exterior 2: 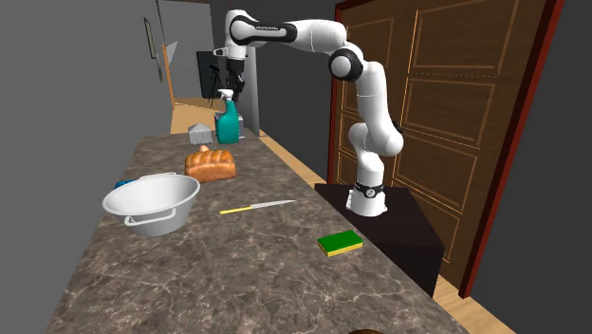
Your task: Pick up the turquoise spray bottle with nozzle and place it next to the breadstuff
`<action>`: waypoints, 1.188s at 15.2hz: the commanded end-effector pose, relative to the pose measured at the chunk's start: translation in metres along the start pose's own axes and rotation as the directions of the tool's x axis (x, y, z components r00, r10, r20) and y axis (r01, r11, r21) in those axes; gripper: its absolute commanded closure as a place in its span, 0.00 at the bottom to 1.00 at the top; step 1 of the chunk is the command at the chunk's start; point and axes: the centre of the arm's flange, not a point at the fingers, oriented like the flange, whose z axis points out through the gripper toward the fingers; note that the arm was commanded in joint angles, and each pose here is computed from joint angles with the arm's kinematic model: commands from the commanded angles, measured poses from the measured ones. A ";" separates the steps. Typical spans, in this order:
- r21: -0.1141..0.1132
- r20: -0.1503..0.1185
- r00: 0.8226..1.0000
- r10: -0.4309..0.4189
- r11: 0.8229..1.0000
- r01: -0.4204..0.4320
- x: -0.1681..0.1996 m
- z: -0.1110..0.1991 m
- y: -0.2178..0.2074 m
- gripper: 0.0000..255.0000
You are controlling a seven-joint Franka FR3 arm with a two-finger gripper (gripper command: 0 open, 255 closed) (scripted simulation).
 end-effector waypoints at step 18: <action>-0.001 0.000 1.000 0.000 1.000 0.000 -0.007 0.099 -0.009 1.00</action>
